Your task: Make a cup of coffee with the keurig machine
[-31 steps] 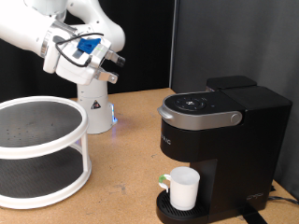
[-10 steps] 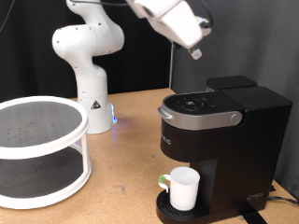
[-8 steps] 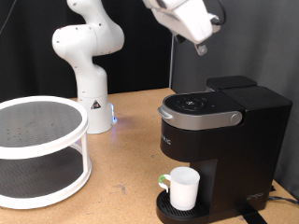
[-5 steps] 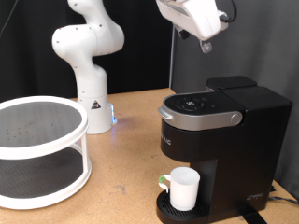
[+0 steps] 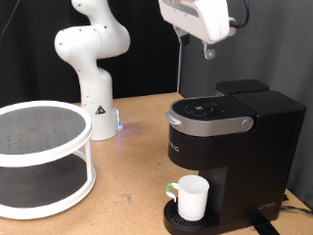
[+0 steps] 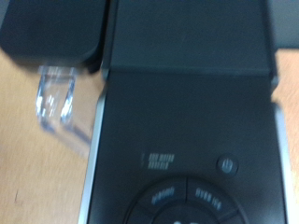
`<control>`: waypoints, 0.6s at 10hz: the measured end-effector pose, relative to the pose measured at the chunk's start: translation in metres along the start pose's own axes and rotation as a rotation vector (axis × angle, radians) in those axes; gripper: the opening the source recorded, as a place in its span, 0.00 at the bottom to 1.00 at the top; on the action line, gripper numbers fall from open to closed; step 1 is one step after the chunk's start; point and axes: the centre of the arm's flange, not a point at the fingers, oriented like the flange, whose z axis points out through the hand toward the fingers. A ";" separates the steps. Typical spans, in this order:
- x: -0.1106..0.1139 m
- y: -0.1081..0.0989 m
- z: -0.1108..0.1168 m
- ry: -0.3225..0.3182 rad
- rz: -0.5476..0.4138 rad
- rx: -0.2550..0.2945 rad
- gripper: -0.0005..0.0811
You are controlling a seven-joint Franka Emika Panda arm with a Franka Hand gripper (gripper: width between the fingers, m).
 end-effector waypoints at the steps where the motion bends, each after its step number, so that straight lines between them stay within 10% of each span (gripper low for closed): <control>1: 0.001 0.000 -0.001 -0.026 -0.016 -0.032 0.99; 6: 0.009 0.004 -0.010 0.050 -0.036 -0.089 0.99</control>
